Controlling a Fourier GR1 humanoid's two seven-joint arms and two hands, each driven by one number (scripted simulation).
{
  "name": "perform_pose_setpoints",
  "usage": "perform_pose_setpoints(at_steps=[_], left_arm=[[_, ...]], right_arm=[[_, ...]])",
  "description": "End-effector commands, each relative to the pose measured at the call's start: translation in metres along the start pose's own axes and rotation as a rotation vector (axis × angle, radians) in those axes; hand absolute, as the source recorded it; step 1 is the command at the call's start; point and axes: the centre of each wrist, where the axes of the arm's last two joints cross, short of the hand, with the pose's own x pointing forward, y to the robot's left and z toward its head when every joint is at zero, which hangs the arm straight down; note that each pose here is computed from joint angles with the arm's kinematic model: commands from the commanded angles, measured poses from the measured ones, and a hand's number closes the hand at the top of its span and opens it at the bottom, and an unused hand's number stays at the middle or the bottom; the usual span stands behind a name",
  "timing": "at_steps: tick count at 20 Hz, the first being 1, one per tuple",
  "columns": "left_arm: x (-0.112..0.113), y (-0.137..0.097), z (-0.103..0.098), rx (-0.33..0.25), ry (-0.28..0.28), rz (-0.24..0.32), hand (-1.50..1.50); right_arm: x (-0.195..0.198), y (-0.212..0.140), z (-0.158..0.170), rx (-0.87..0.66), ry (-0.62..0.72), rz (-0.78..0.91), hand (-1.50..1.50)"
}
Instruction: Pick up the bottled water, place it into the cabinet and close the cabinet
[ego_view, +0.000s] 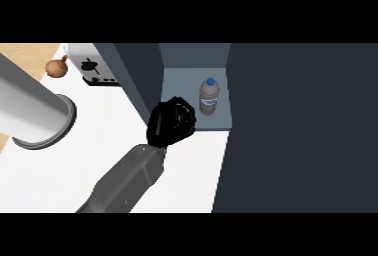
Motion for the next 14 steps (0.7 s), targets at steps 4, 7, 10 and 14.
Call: perform_pose_setpoints(at_steps=[4, 7, 10, 14], left_arm=[[0.015, 0.034, 0.054, -0.087, 0.051, 0.024, -1.5], [0.025, 0.014, 0.056, -0.092, 0.053, 0.015, -1.5], [0.043, 0.043, 0.072, -0.104, 0.03, 0.04, -1.5], [0.048, 0.057, 0.117, -0.112, 0.067, 0.062, -1.5]], right_arm=[[0.012, 0.03, 0.002, 0.054, -0.024, 0.0, 1.5], [0.027, 0.045, -0.011, 0.064, -0.034, -0.007, 1.5], [0.022, 0.041, -0.006, 0.098, -0.017, 0.006, 1.5], [0.026, 0.049, -0.007, 0.195, -0.009, 0.059, 1.5]])
